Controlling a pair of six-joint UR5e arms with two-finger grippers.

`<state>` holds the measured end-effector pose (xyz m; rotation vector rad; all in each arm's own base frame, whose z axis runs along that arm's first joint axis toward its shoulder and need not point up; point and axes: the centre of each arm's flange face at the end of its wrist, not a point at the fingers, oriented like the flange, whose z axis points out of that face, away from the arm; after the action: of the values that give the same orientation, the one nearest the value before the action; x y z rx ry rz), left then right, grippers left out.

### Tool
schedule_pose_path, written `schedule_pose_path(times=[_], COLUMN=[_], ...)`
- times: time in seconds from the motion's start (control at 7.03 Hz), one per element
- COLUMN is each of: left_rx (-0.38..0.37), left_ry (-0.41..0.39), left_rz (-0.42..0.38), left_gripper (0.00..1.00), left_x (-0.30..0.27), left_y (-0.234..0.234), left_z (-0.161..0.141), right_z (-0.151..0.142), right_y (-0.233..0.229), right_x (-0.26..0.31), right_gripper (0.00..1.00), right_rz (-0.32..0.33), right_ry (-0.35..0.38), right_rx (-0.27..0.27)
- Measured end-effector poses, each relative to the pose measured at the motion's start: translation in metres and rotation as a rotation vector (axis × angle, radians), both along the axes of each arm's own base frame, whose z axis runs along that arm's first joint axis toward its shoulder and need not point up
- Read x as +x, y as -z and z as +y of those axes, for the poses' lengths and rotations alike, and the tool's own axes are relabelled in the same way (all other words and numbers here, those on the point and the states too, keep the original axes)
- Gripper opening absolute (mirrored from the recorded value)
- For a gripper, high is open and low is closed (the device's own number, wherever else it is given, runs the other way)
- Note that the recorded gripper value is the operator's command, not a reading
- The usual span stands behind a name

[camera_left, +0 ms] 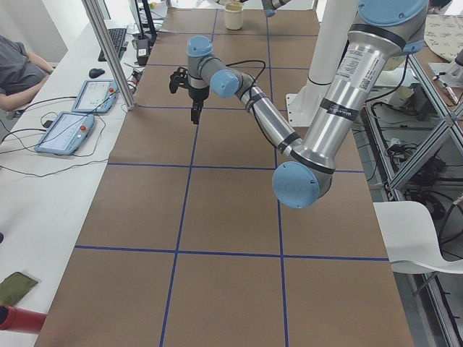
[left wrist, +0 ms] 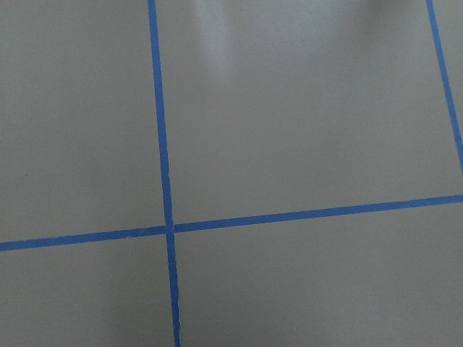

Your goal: Left arm hands cup to right arm to dump lemon

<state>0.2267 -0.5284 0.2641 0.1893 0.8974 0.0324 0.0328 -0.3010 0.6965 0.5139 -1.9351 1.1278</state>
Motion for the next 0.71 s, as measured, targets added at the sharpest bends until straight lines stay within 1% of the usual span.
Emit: schedule_pose_path(times=[0.14, 0.28, 0.57, 0.71], left_rx=[-0.002, -0.004, -0.007, -0.008], left_ry=[-0.002, -0.003, -0.004, -0.004], left_rz=[-0.002, -0.004, -0.005, -0.005], left_gripper=[1.00, 1.00, 1.00, 1.00], left_x=[0.000, 0.001, 0.001, 0.001], left_y=[-0.002, -0.004, -0.006, -0.006], left_z=[0.000, 0.000, 0.000, 0.000], right_z=[-0.005, -0.013, -0.031, -0.042], right_y=[0.003, 0.009, 0.025, 0.032], right_x=[-0.004, -0.009, -0.017, -0.023], right_gripper=[0.00, 0.00, 0.00, 0.00], right_rz=[0.151, 0.322, 0.628, 0.784], right_ry=[-0.016, -0.024, -0.031, -0.026], right_rx=[0.052, 0.094, 0.162, 0.219])
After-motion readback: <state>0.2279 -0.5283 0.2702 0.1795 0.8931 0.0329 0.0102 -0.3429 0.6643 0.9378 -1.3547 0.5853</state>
